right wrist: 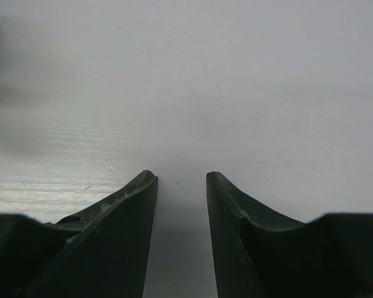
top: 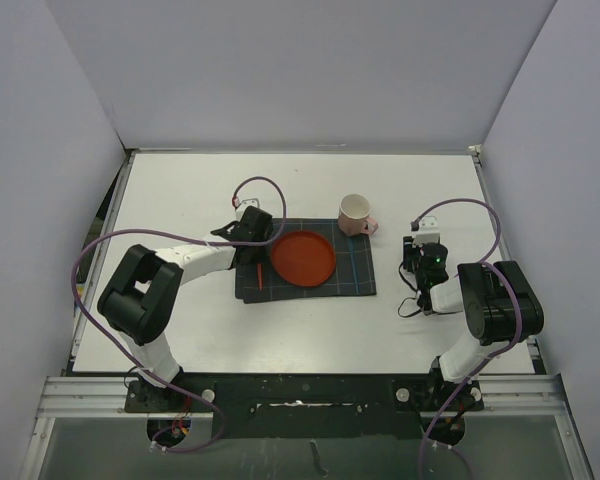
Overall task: Set the dinner table for one person
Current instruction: Adjust the fork on the napkin.
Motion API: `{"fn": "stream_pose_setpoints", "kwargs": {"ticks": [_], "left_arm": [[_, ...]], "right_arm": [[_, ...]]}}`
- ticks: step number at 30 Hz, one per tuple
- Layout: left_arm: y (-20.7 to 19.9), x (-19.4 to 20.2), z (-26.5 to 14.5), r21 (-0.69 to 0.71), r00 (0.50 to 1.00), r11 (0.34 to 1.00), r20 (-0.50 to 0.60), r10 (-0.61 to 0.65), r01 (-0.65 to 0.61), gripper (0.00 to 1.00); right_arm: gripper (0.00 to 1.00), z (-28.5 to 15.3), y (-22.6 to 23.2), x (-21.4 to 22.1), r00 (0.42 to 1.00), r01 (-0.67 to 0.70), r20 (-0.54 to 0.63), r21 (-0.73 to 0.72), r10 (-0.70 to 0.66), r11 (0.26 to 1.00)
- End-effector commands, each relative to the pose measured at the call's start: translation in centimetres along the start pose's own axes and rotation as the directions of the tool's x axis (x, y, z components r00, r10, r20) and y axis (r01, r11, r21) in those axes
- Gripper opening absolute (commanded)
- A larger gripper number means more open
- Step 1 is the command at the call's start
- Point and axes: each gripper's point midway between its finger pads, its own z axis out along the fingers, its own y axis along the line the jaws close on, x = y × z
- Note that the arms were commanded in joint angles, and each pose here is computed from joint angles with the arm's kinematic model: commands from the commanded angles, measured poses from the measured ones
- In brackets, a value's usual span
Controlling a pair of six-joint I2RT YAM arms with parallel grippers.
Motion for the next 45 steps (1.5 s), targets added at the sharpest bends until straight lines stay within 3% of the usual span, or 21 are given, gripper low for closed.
{"fn": "stream_pose_setpoints", "kwargs": {"ticks": [1,8,14,15,18,26,33,35,37,38,40,41,42,45], "left_arm": [[-0.6,-1.2,-0.2,0.023,0.999,0.999,0.032,-0.027,0.026,0.16],[-0.5,-1.5,-0.6,0.021,0.998,0.999,0.050,-0.031,0.030,0.25],[-0.2,-2.2,-1.5,0.001,0.997,1.000,0.080,-0.018,0.018,0.42],[-0.2,-2.5,-1.9,-0.003,0.996,1.000,0.091,-0.011,0.011,0.51],[0.0,-4.3,-4.2,-0.028,0.988,0.999,0.152,0.026,-0.022,0.95],[2.3,-10.5,-13.5,-0.035,0.930,0.999,0.365,0.043,-0.032,0.98],[3.3,-10.2,-15.4,-0.019,0.928,0.999,0.369,0.052,-0.048,0.98],[3.0,-8.8,-13.9,-0.003,0.945,0.999,0.327,0.034,-0.035,0.92],[1.8,-7.4,-12.0,0.047,0.959,0.999,0.283,0.006,-0.020,0.79],[1.1,-6.7,-11.0,0.068,0.966,0.998,0.259,-0.016,-0.002,0.65],[-0.2,-5.6,-9.3,0.098,0.974,0.995,0.217,-0.057,0.036,0.24],[-1.0,-5.1,-8.6,0.110,0.977,0.993,0.204,-0.060,0.038,0.09],[-1.8,-4.8,-8.1,0.121,0.979,0.992,0.197,-0.059,0.035,0.00],[-4.2,-4.1,-7.0,0.135,0.984,0.991,0.177,-0.018,-0.006,0.00]], "right_arm": [[0.38,0.2,-0.6,-3.2,0.995,-0.029,0.099,0.015,0.027,0.999],[0.38,0.3,-0.6,-3.3,0.995,-0.029,0.099,0.014,0.027,0.999],[0.38,0.2,-0.6,-3.3,0.995,-0.030,0.100,0.014,0.028,0.999],[0.38,0.2,-0.6,-3.3,0.995,-0.029,0.100,0.013,0.028,0.999],[0.39,0.3,-0.6,-3.3,0.994,-0.029,0.101,0.013,0.028,0.999],[0.41,0.3,-0.6,-3.3,0.994,-0.026,0.102,0.014,0.024,1.000],[0.46,0.3,-0.5,-3.3,0.995,-0.024,0.101,0.013,0.023,1.000],[0.46,0.3,-0.4,-3.3,0.995,-0.023,0.100,0.009,0.022,1.000],[0.47,0.3,-0.5,-3.3,0.995,-0.022,0.099,0.010,0.021,1.000],[0.47,0.3,-0.4,-3.3,0.995,-0.021,0.099,0.009,0.020,1.000],[0.47,0.3,-0.5,-3.3,0.995,-0.023,0.099,0.009,0.022,1.000],[0.47,0.3,-0.4,-3.3,0.995,-0.023,0.098,0.008,0.022,1.000],[0.47,0.3,-0.4,-3.2,0.995,-0.024,0.096,0.006,0.023,1.000],[0.47,0.3,-0.3,-3.3,0.995,-0.022,0.098,0.000,0.022,1.000]]}}
